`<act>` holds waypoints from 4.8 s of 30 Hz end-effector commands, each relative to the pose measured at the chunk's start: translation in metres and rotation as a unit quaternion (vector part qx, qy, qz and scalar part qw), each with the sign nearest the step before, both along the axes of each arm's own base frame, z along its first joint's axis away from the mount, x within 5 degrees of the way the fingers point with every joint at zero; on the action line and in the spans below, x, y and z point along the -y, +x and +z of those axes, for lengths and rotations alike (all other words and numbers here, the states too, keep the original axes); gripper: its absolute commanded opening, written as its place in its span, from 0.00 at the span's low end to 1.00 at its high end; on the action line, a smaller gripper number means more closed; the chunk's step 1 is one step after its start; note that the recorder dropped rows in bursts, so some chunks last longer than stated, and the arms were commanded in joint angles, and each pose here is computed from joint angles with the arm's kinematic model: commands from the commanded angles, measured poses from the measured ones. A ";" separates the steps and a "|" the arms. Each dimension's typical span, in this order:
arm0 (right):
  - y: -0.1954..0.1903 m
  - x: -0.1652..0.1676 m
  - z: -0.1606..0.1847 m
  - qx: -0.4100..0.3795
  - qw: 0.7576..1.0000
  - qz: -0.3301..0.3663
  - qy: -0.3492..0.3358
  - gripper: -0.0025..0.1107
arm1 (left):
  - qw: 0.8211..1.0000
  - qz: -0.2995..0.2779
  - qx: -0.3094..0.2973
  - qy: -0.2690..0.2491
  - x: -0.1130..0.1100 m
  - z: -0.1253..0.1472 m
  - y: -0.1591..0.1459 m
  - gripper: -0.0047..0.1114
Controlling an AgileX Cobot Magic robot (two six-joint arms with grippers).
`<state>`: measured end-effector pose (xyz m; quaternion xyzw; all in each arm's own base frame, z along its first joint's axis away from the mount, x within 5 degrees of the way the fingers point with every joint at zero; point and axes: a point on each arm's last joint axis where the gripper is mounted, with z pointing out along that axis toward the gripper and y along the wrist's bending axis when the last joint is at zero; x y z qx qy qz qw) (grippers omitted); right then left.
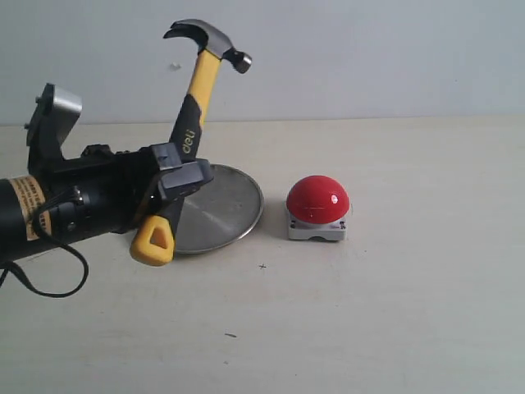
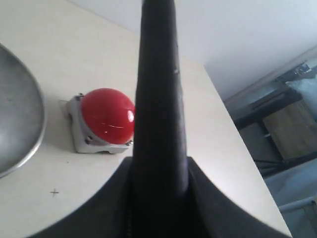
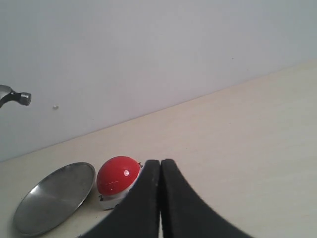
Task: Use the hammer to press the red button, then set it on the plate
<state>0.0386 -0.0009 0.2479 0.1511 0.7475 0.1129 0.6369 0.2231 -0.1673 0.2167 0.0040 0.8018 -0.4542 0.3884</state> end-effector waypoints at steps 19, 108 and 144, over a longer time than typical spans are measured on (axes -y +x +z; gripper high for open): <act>0.000 0.000 0.001 0.007 1.000 0.001 -0.004 0.02 | 0.994 0.067 -0.054 -0.074 -0.017 -0.055 0.038 0.04; 0.000 0.000 0.001 0.007 1.000 0.001 -0.004 0.02 | 0.978 0.056 -0.195 -0.052 0.014 -0.124 0.090 0.44; 0.000 0.000 0.001 0.006 1.000 0.001 -0.004 0.02 | 0.993 -0.011 -0.116 0.024 0.024 -0.052 0.090 0.26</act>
